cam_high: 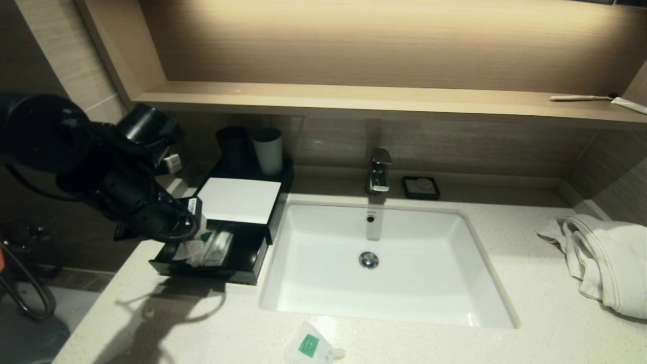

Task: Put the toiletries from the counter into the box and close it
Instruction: Place the bathroom toiletry into the drawer

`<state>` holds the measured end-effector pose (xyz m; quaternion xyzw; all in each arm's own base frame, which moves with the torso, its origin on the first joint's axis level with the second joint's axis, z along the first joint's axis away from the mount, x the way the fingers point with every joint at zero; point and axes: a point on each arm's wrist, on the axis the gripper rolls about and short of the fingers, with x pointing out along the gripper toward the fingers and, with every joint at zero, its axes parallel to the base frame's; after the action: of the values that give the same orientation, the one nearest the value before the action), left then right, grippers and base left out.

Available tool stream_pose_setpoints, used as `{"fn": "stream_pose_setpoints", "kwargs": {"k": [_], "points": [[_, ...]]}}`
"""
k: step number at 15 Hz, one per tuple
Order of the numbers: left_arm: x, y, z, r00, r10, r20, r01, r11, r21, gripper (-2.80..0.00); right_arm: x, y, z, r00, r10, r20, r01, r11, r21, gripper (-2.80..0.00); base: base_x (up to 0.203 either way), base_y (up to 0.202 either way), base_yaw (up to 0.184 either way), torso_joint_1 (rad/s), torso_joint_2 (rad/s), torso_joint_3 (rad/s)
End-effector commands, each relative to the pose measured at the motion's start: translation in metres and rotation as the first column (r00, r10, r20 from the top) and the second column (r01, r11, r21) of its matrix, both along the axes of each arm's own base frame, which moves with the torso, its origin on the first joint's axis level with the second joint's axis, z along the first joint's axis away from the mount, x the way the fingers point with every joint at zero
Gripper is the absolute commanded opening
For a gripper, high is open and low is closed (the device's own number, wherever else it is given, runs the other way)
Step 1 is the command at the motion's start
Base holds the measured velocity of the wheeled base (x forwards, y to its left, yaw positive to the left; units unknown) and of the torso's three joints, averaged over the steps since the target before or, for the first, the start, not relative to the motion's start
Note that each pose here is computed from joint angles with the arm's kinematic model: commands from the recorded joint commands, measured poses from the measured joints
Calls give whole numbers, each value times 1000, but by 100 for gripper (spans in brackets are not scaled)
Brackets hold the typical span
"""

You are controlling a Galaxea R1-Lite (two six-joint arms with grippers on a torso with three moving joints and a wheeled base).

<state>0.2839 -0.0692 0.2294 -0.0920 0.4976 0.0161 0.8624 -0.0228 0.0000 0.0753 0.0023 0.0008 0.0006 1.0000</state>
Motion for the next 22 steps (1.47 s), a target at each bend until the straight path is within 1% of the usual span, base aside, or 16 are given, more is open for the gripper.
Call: {"fn": "stream_pose_setpoints", "kwargs": {"k": [1, 4, 7, 15, 22], "points": [[16, -3, -10, 999, 25, -27, -25, 1000, -1, -280, 0, 0, 0, 1000, 0, 0, 0, 1000, 0, -280, 0, 0, 0, 0, 0, 0], [34, -3, -26, 996, 72, -54, -70, 997, 38, -280, 0, 0, 0, 1000, 0, 0, 0, 1000, 0, -280, 0, 0, 0, 0, 0, 0], [40, -4, -31, 993, 102, -65, -100, 994, 33, -280, 0, 0, 0, 1000, 0, 0, 0, 1000, 0, -280, 0, 0, 0, 0, 0, 0], [65, -11, -45, 993, 87, -83, -84, 995, 45, -280, 0, 0, 0, 1000, 0, 0, 0, 1000, 0, -280, 0, 0, 0, 0, 0, 0], [69, -26, -57, 992, 48, -114, -42, 998, 56, -280, 0, 0, 0, 1000, 0, 0, 0, 1000, 0, -280, 0, 0, 0, 0, 0, 0]]}}
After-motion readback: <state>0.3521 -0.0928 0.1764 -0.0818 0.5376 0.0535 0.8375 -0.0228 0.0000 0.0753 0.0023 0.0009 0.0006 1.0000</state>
